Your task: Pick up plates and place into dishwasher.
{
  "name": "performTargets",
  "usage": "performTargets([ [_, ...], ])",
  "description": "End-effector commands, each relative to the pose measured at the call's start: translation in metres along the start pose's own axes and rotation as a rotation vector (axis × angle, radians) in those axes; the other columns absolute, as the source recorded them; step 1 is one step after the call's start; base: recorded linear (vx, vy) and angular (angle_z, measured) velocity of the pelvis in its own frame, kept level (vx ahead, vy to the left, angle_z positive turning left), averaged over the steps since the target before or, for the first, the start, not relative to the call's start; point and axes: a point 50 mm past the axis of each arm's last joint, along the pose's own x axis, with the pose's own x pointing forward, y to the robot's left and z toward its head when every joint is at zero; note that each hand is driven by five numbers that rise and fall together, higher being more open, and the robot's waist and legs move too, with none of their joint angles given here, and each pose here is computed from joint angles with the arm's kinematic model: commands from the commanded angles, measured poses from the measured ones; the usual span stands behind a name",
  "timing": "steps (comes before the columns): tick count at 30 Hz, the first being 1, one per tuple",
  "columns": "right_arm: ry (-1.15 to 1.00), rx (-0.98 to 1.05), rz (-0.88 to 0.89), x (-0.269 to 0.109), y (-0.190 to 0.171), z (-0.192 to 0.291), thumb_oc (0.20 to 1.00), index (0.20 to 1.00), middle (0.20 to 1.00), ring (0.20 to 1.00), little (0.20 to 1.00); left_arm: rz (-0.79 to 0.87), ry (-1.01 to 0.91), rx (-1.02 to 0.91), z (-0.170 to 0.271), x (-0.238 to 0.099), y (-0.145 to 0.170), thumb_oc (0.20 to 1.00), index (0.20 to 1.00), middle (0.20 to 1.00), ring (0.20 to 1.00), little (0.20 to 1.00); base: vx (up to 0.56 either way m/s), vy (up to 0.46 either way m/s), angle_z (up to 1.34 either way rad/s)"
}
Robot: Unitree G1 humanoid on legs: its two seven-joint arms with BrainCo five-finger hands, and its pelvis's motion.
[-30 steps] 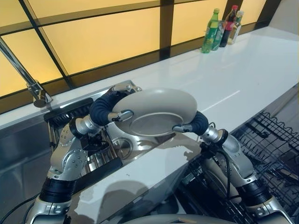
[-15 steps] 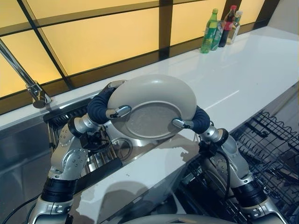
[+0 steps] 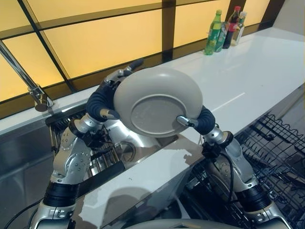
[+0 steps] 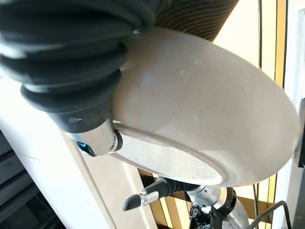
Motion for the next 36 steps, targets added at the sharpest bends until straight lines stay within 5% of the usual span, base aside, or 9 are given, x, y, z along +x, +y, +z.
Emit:
performTargets([
  [1, -0.134, -0.116, -0.072, -0.006, -0.009, 0.028, 0.2, 0.2, 0.2, 0.2, 0.2, 0.167, -0.167, 0.039, 0.022, -0.011, 0.024, 1.0, 1.0, 1.0, 1.0, 1.0, 0.0, 0.0, 0.0],
  [12, -0.054, -0.36, -0.254, -0.032, -0.037, 0.047, 0.2, 0.2, 0.2, 0.2, 0.2, 0.34, -0.269, 0.106, 0.041, -0.04, 0.038, 1.0, 1.0, 1.0, 1.0, 1.0, 0.0, 0.0, 0.0],
  [26, 0.309, -1.148, -0.795, -0.104, -0.106, 0.114, 0.2, 0.2, 0.2, 0.2, 0.2, 0.429, -0.192, 0.155, 0.059, -0.053, 0.052, 1.0, 1.0, 1.0, 1.0, 1.0, 0.02, -0.02, -0.14],
  [36, 0.648, -1.269, -1.094, -0.187, -0.123, 0.121, 0.2, 0.2, 0.2, 0.2, 0.2, 0.494, -0.129, 0.154, 0.063, -0.067, 0.06, 1.0, 1.0, 1.0, 1.0, 1.0, -0.01, -0.063, -0.21],
])
